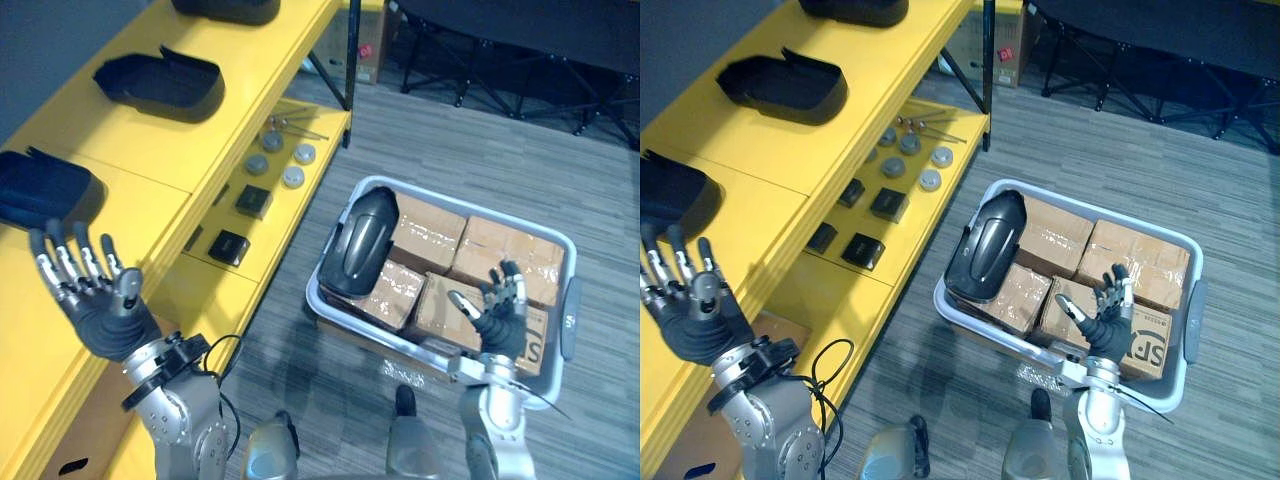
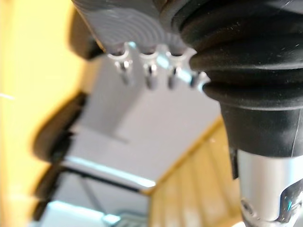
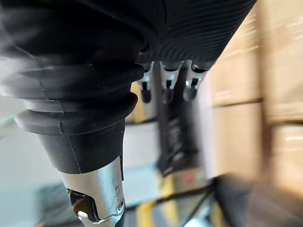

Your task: Walk over and take plastic housings, then place them on the shelf

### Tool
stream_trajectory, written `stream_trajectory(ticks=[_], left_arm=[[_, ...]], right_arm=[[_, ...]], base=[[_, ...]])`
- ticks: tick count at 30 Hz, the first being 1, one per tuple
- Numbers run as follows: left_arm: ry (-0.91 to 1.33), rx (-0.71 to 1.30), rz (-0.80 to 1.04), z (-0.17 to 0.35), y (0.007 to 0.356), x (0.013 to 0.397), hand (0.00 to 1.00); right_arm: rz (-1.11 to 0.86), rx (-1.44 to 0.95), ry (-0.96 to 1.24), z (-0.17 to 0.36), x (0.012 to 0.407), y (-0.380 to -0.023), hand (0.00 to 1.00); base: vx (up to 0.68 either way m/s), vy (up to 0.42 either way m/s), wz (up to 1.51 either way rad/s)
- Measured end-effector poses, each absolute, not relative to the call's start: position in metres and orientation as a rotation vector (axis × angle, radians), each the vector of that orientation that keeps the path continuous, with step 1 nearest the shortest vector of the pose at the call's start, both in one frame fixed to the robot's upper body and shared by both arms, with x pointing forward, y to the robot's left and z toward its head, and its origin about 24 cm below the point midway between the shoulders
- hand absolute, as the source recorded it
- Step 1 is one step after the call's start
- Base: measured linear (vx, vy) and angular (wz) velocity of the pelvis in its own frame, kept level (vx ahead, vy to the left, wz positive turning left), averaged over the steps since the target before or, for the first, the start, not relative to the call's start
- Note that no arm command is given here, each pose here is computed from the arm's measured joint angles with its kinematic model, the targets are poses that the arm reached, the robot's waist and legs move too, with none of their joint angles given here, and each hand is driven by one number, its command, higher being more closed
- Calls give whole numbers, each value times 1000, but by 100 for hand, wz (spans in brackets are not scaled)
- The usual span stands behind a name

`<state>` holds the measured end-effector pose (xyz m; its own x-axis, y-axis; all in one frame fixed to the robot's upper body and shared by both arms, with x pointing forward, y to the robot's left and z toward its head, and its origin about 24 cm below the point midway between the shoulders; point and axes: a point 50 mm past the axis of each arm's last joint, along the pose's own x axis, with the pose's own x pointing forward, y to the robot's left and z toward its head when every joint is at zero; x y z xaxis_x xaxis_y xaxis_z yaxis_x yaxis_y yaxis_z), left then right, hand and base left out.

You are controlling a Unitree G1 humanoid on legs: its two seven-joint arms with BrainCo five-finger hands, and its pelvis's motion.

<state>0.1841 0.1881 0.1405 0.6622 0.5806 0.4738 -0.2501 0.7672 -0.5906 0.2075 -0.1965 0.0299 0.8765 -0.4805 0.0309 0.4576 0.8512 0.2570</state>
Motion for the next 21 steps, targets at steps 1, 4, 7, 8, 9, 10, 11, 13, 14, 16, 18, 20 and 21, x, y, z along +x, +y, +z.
stream_trajectory(ticks=[1,4,7,8,9,10,11,13,14,16,18,20,21], left_arm=[[-704,-512,464,142,185,186,0],[-708,-487,346,147,168,194,0],[-674,-447,193,148,144,206,0],[-655,-440,131,147,135,210,0],[-643,-436,101,146,130,213,0],[-610,-430,34,144,119,217,0],[-585,-422,-22,141,109,220,0],[-558,-397,-114,139,95,224,0],[-551,-388,-142,139,91,225,0],[-545,-372,-219,139,79,228,0],[-563,-372,-263,142,74,228,0],[-578,-370,-306,145,68,228,0],[-583,-371,-331,146,64,228,0]], right_arm=[[-515,249,-68,26,211,-196,0],[-604,233,-11,15,230,-199,0],[-681,219,-6,22,262,-204,0],[-703,212,-14,28,274,-208,0],[-715,210,-14,30,279,-210,0],[-739,197,-11,34,288,-215,0],[-752,174,-3,39,298,-219,0],[-765,143,-6,49,312,-225,0],[-769,136,-10,53,317,-227,0],[-778,125,-37,70,332,-236,0],[-782,115,-65,85,343,-245,0],[-778,98,-86,95,348,-251,0],[-771,95,-91,99,351,-250,0]], base=[[-2,39,4],[-29,-10,10],[-59,0,7],[-60,13,9],[-62,16,10],[-39,15,8],[-27,16,13],[-6,15,14],[-22,24,15],[-41,35,20],[-57,42,11],[-59,36,8],[-74,31,13]])
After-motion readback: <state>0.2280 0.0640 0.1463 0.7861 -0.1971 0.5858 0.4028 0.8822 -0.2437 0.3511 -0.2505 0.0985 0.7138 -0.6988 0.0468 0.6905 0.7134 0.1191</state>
